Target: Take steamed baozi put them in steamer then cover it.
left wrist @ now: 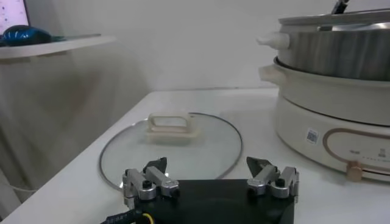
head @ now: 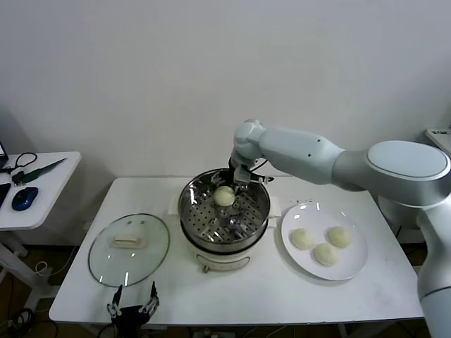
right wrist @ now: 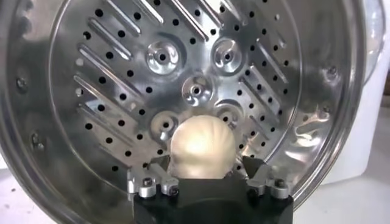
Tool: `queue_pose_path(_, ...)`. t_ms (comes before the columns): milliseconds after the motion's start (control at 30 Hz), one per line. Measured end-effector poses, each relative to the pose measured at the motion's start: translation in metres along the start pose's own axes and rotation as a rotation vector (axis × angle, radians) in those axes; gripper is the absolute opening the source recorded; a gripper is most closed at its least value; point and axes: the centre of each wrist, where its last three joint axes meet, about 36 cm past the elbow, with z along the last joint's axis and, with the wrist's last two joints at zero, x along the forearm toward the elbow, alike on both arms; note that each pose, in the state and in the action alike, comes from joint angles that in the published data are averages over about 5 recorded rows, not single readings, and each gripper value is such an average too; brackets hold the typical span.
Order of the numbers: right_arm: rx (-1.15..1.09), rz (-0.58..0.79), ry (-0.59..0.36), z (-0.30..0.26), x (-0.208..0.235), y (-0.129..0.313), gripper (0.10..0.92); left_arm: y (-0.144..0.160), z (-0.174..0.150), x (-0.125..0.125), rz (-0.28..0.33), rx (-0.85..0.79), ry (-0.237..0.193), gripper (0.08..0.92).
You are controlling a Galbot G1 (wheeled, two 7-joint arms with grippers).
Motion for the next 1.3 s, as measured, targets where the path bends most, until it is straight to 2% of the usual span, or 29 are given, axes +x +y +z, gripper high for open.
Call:
queue_pose_path(233, -0.237, -0.014, -0.003, 0.019, 0.072, 0.035, 0.823, -0.004, -0.001, 0.003, 0.005, -0.001, -0.002, 0.823)
queue_pose_path(367, -0.484, -0.04, 0.039, 0.024, 0.11, 0.083, 0.823, -0.004, -0.002, 0.004, 0.006, -0.003, -0.004, 0.823)
queue_pose_path(500, -0.753, -0.074, 0.072, 0.015, 0.124, 0.145, 0.823, -0.003, -0.002, 0.003, 0.007, -0.005, -0.007, 0.823)
queue_pose_path(667, -1.035, -0.107, 0.078, -0.011, 0.114, 0.214, 0.823, -0.004, -0.003, 0.002, 0.01, -0.003, -0.011, 0.823)
queue_pose_path(833, -1.226, -0.13, 0.067, -0.037, 0.086, 0.254, 0.823, -0.003, -0.003, 0.003, 0.009, -0.003, -0.011, 0.823)
queue_pose_path(1033, -1.354, -0.15, 0.048, -0.058, 0.046, 0.276, 0.823, -0.003, -0.001, 0.004, 0.005, -0.004, -0.008, 0.823)
queue_pose_path(1300, -1.428, -0.177, 0.054, -0.068, -0.001, 0.285, 0.823, -0.002, 0.003, 0.007, -0.007, -0.009, -0.002, 0.823)
